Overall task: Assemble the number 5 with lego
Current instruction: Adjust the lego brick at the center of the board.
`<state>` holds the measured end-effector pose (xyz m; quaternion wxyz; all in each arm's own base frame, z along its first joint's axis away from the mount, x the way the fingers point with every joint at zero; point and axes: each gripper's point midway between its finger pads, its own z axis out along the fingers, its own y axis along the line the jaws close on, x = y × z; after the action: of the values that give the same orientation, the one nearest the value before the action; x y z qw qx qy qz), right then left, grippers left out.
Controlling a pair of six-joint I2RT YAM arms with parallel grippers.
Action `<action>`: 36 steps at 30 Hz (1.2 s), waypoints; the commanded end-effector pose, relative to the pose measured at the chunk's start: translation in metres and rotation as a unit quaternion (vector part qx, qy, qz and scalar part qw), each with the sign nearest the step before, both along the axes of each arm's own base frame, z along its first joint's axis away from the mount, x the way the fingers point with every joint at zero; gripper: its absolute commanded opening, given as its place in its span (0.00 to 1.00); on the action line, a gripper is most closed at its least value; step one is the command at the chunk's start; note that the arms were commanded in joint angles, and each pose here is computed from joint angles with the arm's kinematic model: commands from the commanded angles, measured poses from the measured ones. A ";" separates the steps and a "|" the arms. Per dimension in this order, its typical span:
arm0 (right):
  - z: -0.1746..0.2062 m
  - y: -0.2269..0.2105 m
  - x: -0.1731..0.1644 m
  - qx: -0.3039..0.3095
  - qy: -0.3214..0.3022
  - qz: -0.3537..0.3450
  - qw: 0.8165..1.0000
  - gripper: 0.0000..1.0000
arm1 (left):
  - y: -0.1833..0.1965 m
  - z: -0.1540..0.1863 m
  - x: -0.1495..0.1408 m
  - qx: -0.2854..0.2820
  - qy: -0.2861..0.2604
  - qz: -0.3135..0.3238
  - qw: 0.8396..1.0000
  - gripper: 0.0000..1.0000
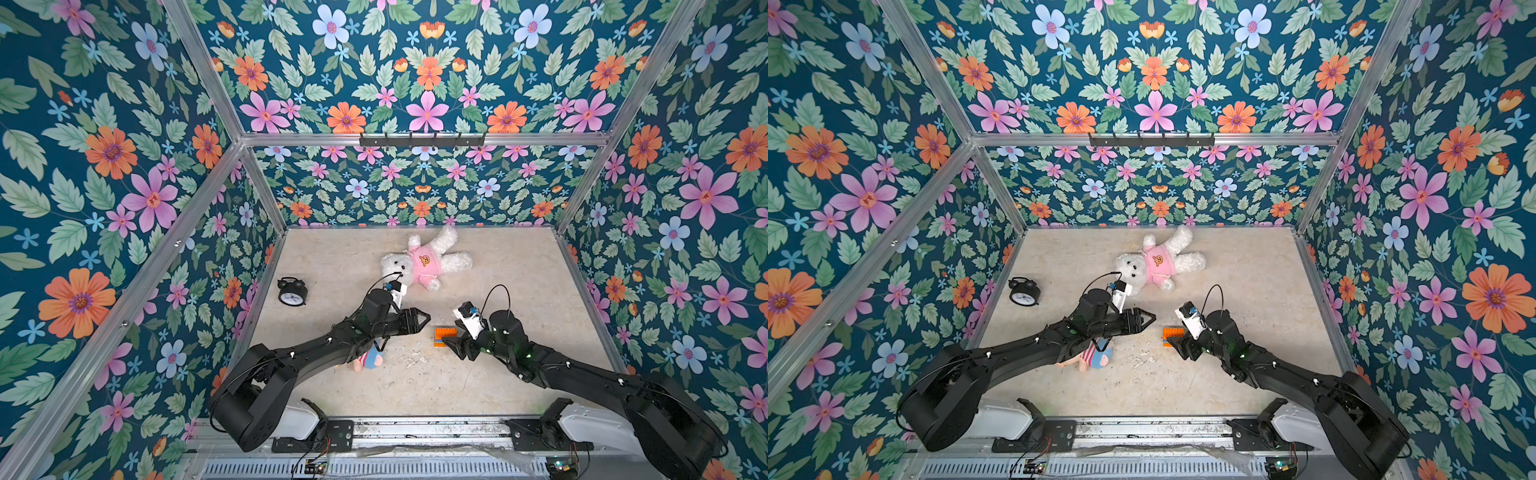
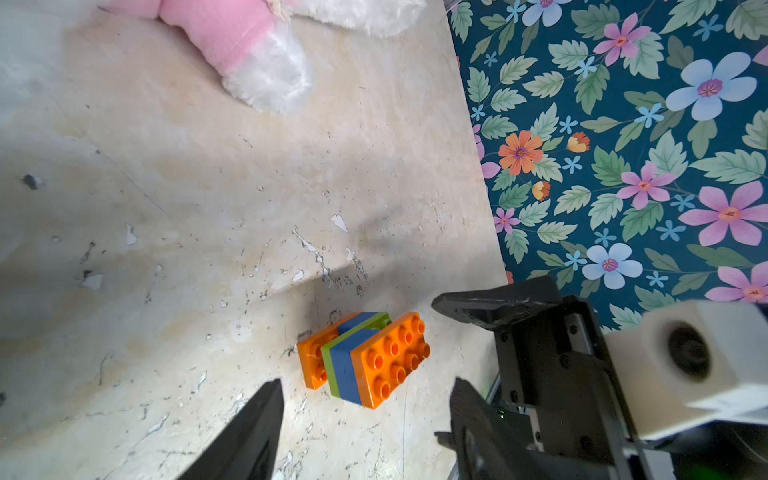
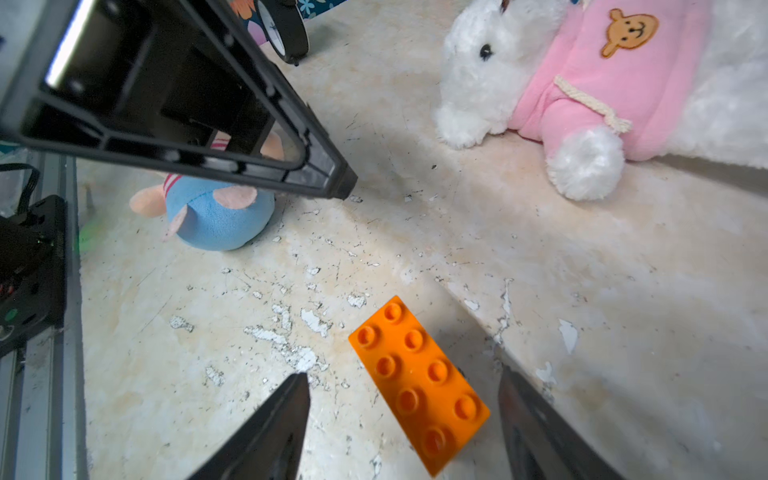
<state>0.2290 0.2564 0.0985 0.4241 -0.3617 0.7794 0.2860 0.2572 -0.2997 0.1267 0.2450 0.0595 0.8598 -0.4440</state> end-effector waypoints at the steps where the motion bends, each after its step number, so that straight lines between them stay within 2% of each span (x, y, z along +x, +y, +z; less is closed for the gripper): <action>1: 0.004 0.007 0.002 0.009 -0.038 0.025 0.999 0.78 | 0.005 -0.004 0.001 0.019 -0.009 0.003 1.000 0.68; 4: -0.005 0.001 0.008 0.009 -0.029 -0.005 1.000 0.82 | 0.006 -0.005 -0.001 0.021 -0.009 0.000 1.000 0.68; 9: -0.018 -0.004 0.008 0.012 -0.028 -0.017 0.999 0.83 | 0.005 -0.006 -0.003 0.025 -0.008 -0.008 1.000 0.68; 14: -0.029 0.002 0.000 0.004 -0.006 0.015 1.000 0.82 | 0.003 -0.009 -0.004 0.028 -0.004 -0.016 0.999 0.68; 18: -0.042 0.010 -0.005 -0.009 0.017 0.047 0.999 0.77 | 0.003 -0.010 -0.004 0.032 0.000 -0.020 0.999 0.68; 23: -0.057 0.014 -0.005 -0.025 0.035 0.065 0.997 0.63 | 0.002 -0.011 -0.005 0.032 0.001 -0.023 0.999 0.68; 27: -0.060 0.017 -0.005 -0.030 0.039 0.074 0.996 0.62 | 0.002 -0.013 -0.005 0.037 0.003 -0.024 0.999 0.68; 30: -0.060 0.020 -0.015 -0.027 0.039 0.105 0.993 0.62 | 0.002 -0.014 -0.005 0.038 0.004 -0.025 0.999 0.68; 36: -0.064 0.018 -0.014 -0.035 0.030 0.106 0.993 0.56 | 0.002 -0.012 -0.004 0.038 0.003 -0.022 0.999 0.68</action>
<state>0.2159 0.2730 0.0344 0.3517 -0.4354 0.7667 0.3144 0.2526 -0.2967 0.1123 0.2277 0.0823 0.8766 -0.4158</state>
